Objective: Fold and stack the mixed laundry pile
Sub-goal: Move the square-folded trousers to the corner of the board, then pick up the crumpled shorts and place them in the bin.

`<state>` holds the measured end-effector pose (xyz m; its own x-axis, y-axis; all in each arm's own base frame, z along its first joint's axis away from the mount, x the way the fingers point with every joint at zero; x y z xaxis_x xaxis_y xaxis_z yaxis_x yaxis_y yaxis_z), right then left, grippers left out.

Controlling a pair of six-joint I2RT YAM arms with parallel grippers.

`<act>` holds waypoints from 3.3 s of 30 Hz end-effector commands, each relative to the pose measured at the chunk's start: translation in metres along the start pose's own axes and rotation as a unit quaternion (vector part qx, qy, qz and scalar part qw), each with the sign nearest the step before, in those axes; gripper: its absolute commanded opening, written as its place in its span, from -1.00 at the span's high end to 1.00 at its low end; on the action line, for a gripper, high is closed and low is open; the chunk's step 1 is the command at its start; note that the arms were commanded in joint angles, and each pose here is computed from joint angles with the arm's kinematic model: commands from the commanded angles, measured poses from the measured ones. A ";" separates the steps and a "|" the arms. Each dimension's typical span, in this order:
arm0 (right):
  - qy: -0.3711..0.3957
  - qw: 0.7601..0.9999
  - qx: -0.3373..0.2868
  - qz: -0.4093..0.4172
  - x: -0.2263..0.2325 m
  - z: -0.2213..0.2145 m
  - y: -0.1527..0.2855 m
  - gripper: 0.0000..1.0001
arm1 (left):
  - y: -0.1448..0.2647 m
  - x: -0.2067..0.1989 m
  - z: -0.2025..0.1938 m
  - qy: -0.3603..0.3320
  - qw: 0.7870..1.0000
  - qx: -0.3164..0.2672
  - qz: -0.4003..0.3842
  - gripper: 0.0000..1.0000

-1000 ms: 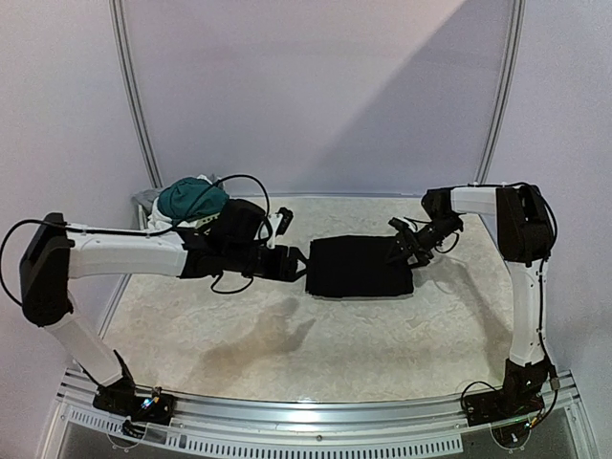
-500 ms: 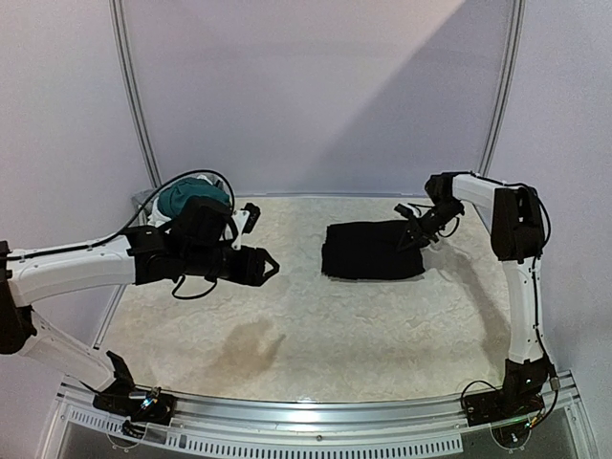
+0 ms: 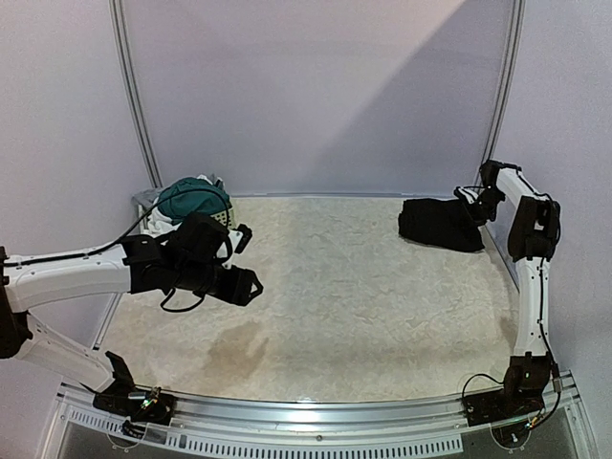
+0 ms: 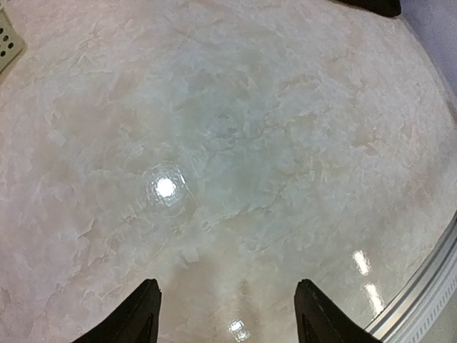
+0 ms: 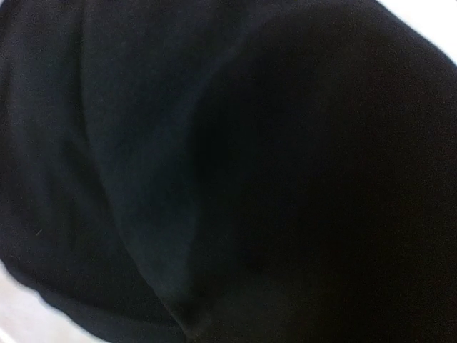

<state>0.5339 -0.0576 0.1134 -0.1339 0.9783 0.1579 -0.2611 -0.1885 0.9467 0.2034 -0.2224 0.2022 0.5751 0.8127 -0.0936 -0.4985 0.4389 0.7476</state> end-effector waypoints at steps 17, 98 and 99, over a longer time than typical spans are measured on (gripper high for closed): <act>0.022 0.971 -0.070 -0.227 -0.063 0.030 -0.014 0.75 | 0.020 -0.006 -0.011 -0.008 1.000 -0.004 0.000 -0.29; 0.104 0.948 -0.181 0.242 0.141 -0.210 0.165 -0.98 | -0.085 0.260 0.149 -0.036 0.935 0.117 0.331 -0.13; 0.103 0.948 -0.178 0.242 0.140 -0.210 0.164 -0.97 | -0.087 0.263 0.150 -0.034 0.935 0.120 0.333 -0.11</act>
<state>0.2737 0.0284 0.2387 -0.4889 0.7547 0.4375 -0.4567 -0.6487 0.6088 0.4828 -0.1122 0.2206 0.2330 0.8585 0.4568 -0.6289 -0.2253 0.7442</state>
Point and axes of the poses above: each gripper's point midway between its finger pads, its own y axis back along the fingers, its own x axis along the line the jaws close on, z = x × y, the point moved 8 cm from there along y, back along the fingers, and after that the axes turned 10 degrees about -y, right-handed, at the moved point
